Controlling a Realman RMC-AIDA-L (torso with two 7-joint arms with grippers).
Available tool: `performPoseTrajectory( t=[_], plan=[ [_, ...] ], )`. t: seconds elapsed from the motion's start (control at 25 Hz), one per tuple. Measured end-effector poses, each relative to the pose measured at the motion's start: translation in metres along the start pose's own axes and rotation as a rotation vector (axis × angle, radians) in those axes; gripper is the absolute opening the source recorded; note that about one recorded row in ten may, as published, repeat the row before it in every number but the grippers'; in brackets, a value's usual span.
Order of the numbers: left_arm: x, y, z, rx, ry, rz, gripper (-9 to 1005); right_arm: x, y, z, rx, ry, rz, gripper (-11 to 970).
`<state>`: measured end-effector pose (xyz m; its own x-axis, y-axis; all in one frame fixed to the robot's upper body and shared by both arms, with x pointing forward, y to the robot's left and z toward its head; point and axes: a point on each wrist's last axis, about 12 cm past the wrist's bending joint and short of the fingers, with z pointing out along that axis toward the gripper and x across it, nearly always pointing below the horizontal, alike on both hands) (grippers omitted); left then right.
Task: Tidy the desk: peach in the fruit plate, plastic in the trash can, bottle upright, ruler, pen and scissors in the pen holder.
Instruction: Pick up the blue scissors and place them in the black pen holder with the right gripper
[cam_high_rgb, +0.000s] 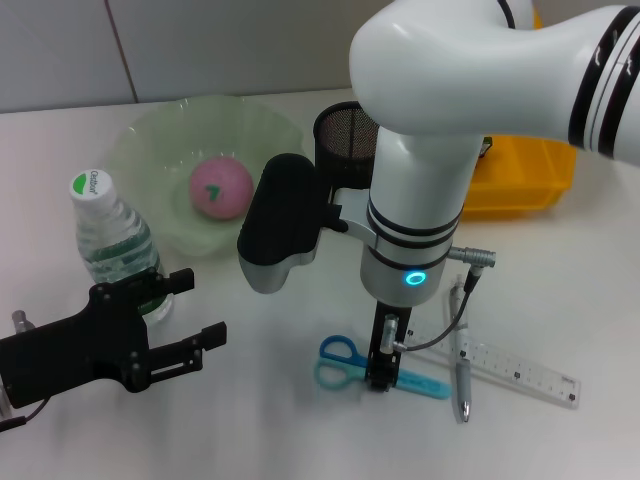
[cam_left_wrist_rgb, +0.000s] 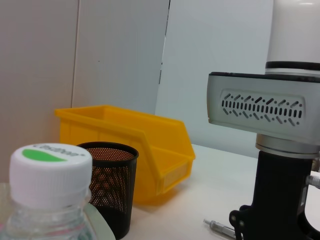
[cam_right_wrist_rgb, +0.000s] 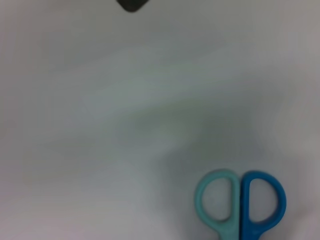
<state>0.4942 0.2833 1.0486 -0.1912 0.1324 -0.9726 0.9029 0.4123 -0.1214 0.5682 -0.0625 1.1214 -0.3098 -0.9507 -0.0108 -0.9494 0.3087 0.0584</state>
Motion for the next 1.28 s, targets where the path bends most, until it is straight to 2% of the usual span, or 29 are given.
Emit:
performPoseTrajectory(
  t=[0.32,0.56,0.76,1.04,1.28],
  plan=[
    [0.000,0.000,0.000,-0.001,-0.001,-0.001,784,-0.001,0.000,-0.001,0.009,-0.006,-0.007,241],
    [0.000,0.001,-0.001,-0.005,-0.004,-0.007,784,-0.005,-0.001,-0.014,-0.019,-0.064,0.014,232],
    [0.000,0.001,-0.003,-0.021,-0.010,-0.012,784,-0.004,-0.008,-0.029,-0.060,-0.136,0.046,231],
    [0.001,0.000,-0.009,-0.041,-0.030,-0.025,784,0.007,-0.019,-0.043,-0.060,-0.237,0.083,236],
    [0.003,0.000,-0.012,-0.059,-0.036,-0.032,784,0.025,-0.039,-0.057,-0.065,-0.380,0.134,241]
  ],
)
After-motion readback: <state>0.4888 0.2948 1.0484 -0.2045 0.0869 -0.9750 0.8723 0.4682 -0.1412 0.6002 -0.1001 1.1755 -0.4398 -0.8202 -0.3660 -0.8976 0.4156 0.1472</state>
